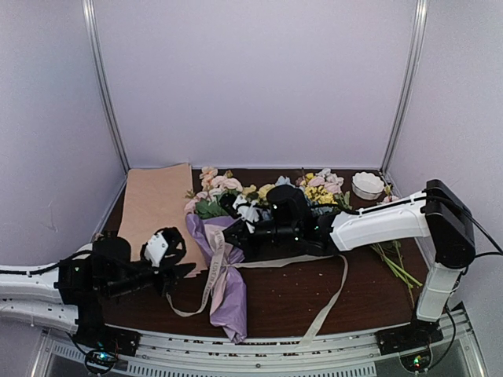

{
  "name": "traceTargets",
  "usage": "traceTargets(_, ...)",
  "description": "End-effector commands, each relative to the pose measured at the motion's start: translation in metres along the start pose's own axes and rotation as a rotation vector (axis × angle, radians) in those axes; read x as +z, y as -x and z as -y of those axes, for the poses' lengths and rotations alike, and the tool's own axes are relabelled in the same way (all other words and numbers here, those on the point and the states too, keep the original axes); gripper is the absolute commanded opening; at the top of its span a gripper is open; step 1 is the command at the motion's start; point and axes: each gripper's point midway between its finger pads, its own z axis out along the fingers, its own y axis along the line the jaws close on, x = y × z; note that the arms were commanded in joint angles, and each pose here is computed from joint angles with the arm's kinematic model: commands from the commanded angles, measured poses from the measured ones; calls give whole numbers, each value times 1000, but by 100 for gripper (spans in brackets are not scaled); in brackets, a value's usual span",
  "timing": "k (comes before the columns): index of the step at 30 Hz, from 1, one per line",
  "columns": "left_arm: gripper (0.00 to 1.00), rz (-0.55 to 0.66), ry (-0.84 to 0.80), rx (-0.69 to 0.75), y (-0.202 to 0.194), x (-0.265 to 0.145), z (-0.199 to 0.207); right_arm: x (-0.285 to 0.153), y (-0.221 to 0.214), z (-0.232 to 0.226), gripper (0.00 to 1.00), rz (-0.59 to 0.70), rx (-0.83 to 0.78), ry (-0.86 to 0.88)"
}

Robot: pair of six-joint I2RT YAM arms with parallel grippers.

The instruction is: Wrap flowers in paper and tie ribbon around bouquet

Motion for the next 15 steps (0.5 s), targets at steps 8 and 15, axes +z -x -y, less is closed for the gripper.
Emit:
traceTargets(8,72,82,-119,-8,68,24,-28,-8,15,-5,0,10,-47,23)
traceTargets(15,73,19,-236,-71,74,47,-35,-9,14,-5,0,2,-56,18)
